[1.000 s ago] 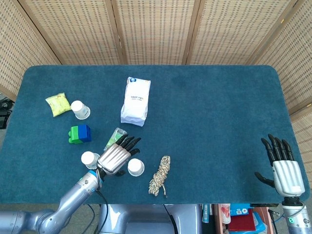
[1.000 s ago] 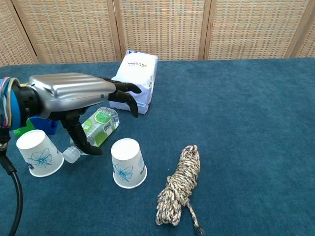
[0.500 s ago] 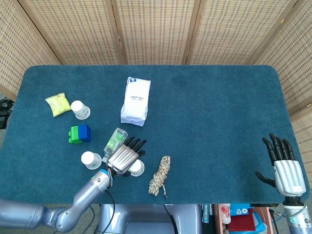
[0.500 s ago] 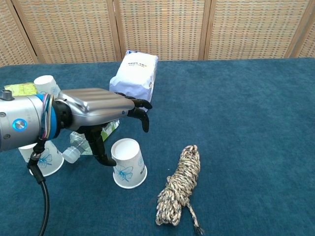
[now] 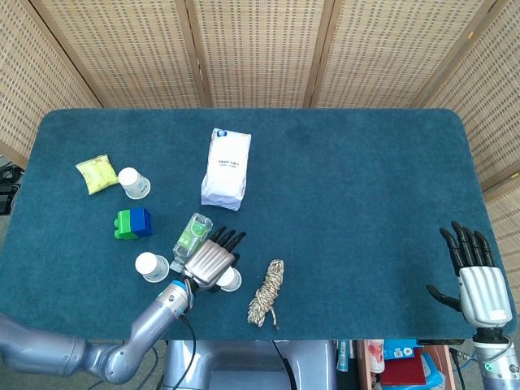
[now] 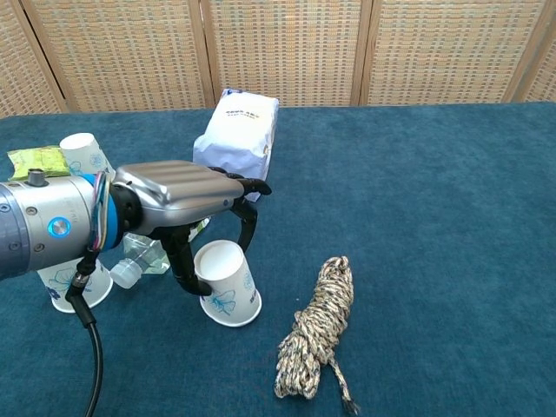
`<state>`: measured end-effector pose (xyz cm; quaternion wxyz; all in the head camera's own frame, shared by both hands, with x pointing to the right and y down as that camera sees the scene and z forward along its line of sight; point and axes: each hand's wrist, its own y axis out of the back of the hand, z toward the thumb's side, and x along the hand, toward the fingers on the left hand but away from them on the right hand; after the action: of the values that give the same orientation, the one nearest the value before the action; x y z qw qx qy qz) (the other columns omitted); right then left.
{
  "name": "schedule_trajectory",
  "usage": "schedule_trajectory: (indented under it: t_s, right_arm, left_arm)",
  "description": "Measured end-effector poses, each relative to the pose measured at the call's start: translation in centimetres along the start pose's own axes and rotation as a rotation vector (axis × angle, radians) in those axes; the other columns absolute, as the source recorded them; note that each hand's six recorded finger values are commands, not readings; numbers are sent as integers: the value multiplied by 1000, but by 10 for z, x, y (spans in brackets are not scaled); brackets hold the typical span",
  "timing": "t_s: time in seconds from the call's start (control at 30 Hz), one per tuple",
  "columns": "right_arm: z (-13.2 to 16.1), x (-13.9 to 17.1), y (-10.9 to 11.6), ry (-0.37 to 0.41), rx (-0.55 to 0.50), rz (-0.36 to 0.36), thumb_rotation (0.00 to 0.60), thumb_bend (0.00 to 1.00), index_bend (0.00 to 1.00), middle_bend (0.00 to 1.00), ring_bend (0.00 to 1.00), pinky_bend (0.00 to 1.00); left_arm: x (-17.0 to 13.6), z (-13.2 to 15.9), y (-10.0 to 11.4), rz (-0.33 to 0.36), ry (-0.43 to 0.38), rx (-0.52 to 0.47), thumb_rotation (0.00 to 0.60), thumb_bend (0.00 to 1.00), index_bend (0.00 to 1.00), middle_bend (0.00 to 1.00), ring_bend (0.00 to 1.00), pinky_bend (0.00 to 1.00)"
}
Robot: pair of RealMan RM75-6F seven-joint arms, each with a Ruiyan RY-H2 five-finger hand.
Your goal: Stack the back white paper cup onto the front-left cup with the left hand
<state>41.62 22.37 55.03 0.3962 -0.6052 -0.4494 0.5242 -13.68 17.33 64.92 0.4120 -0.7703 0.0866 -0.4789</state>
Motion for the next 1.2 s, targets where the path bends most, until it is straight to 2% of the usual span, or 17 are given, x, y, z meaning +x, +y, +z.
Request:
schedule_trajectory:
  t_s: [0.13,0.33,0.57,0.63,0.73,0.87,1.2]
  right_arm:
    - [0,0,-1,-3,2,4,600,45,0,0,0,0]
    - [0,0,-2,-1,5,8,600,45,0,0,0,0]
    - [3,0,-4,4,14,13,600,45,0,0,0,0]
    - [4,1,-5,7,17,15,600,45,0,0,0,0]
    - [6,1,-6,10,21,17,600,45,0,0,0,0]
    - [7,2,-8,13,22,25,600,44,0,0,0,0]
    - [9,2,-8,17,19,23,600,45,0,0,0,0]
  left_arm:
    - [-6,-1,12,26,-9,-9,600,209,520,0,0,0]
    - [-26,-13,44,83,-2,12,600,209,520,0,0,0]
    - [-75,-66,86,140,88,94,600,209,520,0,0,0]
    - [-89,-79,91,148,110,109,600,209,520,0,0,0]
    - [-108,-93,91,142,122,97,600,208,520,0,0,0]
    - [-128,-106,80,99,122,45,600,208,520,0,0,0]
    - [-147,-143,46,27,169,25,600,209,520,0,0,0]
